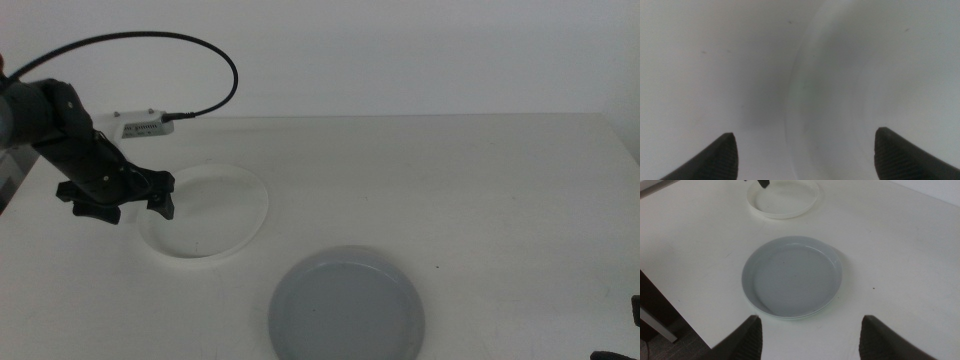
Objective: Stack the three bowls on top of each other.
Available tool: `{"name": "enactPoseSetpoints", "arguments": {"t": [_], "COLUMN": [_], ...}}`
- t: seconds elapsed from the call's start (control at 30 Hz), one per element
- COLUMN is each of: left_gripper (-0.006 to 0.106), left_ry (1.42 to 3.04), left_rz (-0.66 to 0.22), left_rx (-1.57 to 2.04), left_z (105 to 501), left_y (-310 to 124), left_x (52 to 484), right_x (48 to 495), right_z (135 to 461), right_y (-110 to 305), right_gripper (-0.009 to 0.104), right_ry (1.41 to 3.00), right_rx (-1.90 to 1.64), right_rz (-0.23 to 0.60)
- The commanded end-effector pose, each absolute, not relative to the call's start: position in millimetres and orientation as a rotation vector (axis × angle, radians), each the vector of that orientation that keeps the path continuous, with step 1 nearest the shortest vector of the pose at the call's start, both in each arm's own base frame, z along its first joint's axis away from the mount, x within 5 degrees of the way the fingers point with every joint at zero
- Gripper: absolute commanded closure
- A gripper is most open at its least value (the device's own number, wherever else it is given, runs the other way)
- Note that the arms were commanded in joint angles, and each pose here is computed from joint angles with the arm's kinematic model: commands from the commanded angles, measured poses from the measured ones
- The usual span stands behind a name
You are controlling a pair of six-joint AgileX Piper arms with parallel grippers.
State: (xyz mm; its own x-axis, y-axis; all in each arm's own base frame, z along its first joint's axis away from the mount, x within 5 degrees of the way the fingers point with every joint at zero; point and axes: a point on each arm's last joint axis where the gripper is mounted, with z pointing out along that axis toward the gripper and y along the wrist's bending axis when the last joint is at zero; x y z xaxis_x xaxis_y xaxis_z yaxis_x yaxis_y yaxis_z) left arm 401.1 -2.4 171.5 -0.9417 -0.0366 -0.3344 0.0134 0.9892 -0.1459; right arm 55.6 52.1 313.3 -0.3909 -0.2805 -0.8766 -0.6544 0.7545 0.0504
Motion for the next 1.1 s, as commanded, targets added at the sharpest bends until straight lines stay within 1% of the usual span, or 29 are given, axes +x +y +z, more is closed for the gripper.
{"name": "enactPoseSetpoints", "arguments": {"t": [0.0, 0.07, 0.13, 0.37, 0.5, 0.53, 0.63, 0.73, 0.83, 0.97, 1.07], "left_gripper": [-0.004, -0.001, 0.008, 0.064, 0.096, 0.1, 0.1, 0.1, 0.1, 0.1, 0.1], "left_ry": [2.672, 2.667, 2.666, 2.698, 2.703, 2.698, 2.659, 2.602, 2.552, 2.485, 2.472], "left_rz": [-0.218, -0.213, -0.213, -0.217, -0.217, -0.214, -0.212, -0.214, -0.239, -0.266, -0.308], "left_rx": [-0.034, -0.037, -0.042, -0.052, -0.043, -0.028, -0.021, -0.018, -0.025, 0.031, 0.07], "left_z": [196.2, 192.2, 188.4, 173.9, 175.0, 177.7, 196.2, 227.3, 261.4, 291.8, 300.0], "left_y": [-2.8, -2.3, -2.2, -2.1, -2.3, -2.3, -2.2, -2.9, -7.5, -24.8, -44.5], "left_x": [409.0, 411.1, 412.8, 415.1, 414.3, 413.8, 410.4, 399.3, 377.2, 341.0, 313.5], "right_x": [58.4, 58.4, 58.4, 58.4, 58.4, 58.4, 58.4, 58.4, 58.5, 58.5, 58.5], "right_z": [324.6, 324.6, 324.6, 324.6, 324.6, 324.6, 324.6, 324.6, 324.7, 324.7, 324.7], "right_y": [53.0, 53.0, 53.0, 53.0, 53.0, 53.0, 53.0, 53.0, 53.0, 53.0, 53.0], "right_gripper": [0.046, 0.046, 0.046, 0.046, 0.046, 0.046, 0.046, 0.046, 0.046, 0.046, 0.046], "right_ry": [1.915, 1.915, 1.915, 1.915, 1.915, 1.915, 1.915, 1.915, 1.914, 1.914, 1.914], "right_rx": [-0.682, -0.682, -0.682, -0.682, -0.682, -0.682, -0.682, -0.682, -0.681, -0.681, -0.681], "right_rz": [0.491, 0.491, 0.491, 0.491, 0.491, 0.491, 0.491, 0.491, 0.491, 0.491, 0.491]}}
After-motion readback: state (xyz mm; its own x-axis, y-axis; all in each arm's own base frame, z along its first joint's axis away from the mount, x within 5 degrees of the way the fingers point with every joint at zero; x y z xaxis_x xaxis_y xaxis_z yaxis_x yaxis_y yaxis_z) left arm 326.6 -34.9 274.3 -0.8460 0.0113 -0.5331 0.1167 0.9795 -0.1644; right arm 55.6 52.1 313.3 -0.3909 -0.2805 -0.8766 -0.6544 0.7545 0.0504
